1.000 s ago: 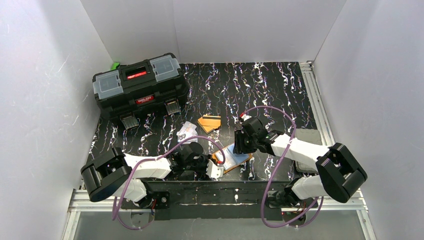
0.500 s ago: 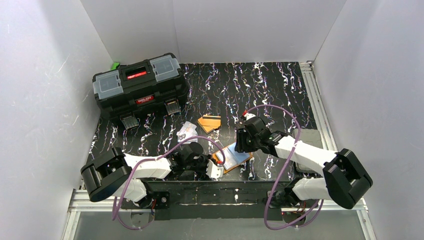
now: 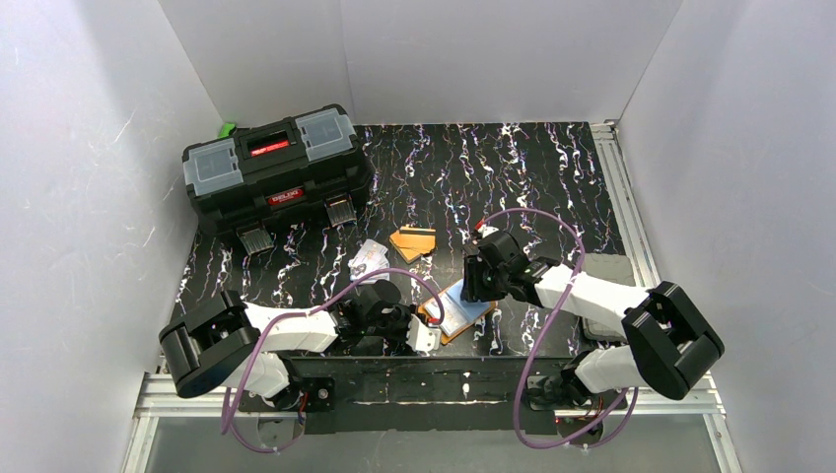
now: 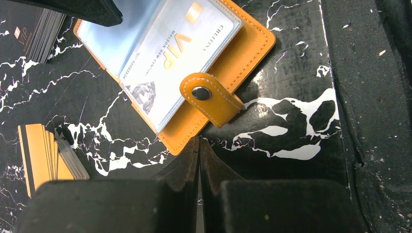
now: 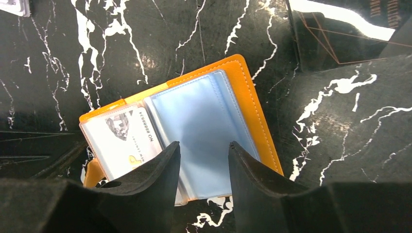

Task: Put the credit cards into the card holder
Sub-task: Pick up the credit card from the center of the board.

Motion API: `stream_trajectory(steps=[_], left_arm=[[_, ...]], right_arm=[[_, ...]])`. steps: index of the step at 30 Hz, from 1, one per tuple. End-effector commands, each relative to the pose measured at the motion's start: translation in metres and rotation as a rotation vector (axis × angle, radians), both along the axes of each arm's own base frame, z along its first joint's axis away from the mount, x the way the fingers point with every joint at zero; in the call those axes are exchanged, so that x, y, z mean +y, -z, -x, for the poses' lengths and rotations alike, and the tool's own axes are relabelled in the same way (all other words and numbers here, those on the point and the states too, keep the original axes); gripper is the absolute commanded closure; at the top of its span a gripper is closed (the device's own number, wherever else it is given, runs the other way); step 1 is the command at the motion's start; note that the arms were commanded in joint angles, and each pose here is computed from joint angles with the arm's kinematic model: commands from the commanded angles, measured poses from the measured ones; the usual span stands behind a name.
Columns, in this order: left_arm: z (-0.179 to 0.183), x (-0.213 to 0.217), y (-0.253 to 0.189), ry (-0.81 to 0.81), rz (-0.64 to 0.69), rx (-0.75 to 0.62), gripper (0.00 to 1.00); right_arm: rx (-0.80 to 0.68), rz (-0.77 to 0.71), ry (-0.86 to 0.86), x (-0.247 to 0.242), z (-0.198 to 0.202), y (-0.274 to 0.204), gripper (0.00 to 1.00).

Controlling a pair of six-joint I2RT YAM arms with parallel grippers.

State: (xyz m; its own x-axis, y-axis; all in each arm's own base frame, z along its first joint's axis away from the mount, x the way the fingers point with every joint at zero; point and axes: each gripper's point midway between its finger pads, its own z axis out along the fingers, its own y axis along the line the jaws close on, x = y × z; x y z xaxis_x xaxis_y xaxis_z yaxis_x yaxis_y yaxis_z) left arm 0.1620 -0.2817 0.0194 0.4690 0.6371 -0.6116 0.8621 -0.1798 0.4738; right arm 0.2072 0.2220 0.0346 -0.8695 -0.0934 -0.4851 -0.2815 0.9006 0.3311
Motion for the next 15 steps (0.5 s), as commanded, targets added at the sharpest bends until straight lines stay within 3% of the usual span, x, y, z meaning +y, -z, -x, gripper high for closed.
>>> stream_trajectory(steps=[1, 10, 15], left_arm=[[0.015, 0.015, 0.017, 0.016, -0.064, 0.057, 1.0], [0.015, 0.015, 0.017, 0.019, -0.066, 0.053, 1.0], [0.015, 0.015, 0.017, 0.02, -0.064, 0.054, 1.0]], right_arm=[[0.061, -0.034, -0.02, 0.005, 0.014, 0.011, 0.52], [0.108, -0.159, -0.096, 0.026, 0.03, -0.001, 0.54], [0.002, -0.105, -0.068, 0.015, 0.01, -0.022, 0.54]])
